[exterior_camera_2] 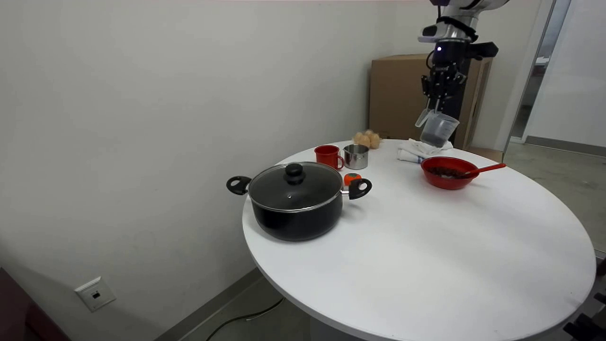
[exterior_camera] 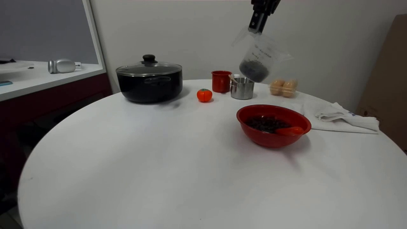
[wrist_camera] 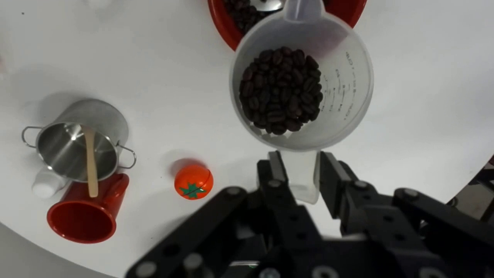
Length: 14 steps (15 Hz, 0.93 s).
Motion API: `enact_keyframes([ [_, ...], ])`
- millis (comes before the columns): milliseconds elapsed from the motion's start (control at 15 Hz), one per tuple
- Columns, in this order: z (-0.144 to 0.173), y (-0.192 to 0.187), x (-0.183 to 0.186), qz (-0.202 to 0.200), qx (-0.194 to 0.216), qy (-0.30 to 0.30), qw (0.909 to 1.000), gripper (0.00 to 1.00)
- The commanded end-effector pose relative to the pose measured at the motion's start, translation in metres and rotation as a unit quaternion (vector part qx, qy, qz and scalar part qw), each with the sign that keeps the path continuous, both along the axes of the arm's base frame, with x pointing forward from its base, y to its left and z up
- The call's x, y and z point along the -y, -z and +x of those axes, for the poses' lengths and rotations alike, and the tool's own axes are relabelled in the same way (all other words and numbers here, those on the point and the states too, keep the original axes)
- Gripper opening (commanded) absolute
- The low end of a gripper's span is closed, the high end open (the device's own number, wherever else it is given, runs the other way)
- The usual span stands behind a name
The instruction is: Pour the contents of the jug into the red bowl
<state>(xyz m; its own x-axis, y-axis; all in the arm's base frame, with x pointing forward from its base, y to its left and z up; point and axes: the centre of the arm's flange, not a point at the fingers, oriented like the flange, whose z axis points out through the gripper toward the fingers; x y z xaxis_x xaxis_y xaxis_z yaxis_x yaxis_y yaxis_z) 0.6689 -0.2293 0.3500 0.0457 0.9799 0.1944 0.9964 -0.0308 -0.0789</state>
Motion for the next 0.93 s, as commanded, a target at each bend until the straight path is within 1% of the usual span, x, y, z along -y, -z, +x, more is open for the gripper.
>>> enact_keyframes([
  [0,0.002,0.000,-0.004,0.000,0.002,-0.006,1.0000,0.27],
  [133,0.002,0.000,-0.006,-0.001,0.002,-0.010,0.9999,0.27],
  [200,0.002,0.000,-0.005,0.000,0.003,-0.010,0.9999,0.07],
  [333,-0.006,0.004,0.000,0.023,-0.004,-0.019,0.9996,0.07],
  [533,-0.012,0.007,0.010,0.044,0.003,-0.029,0.9986,0.07],
  [733,-0.017,0.011,0.026,0.081,0.013,-0.046,0.9956,0.07],
  [867,-0.021,0.014,0.040,0.117,0.022,-0.060,0.9911,0.07],
])
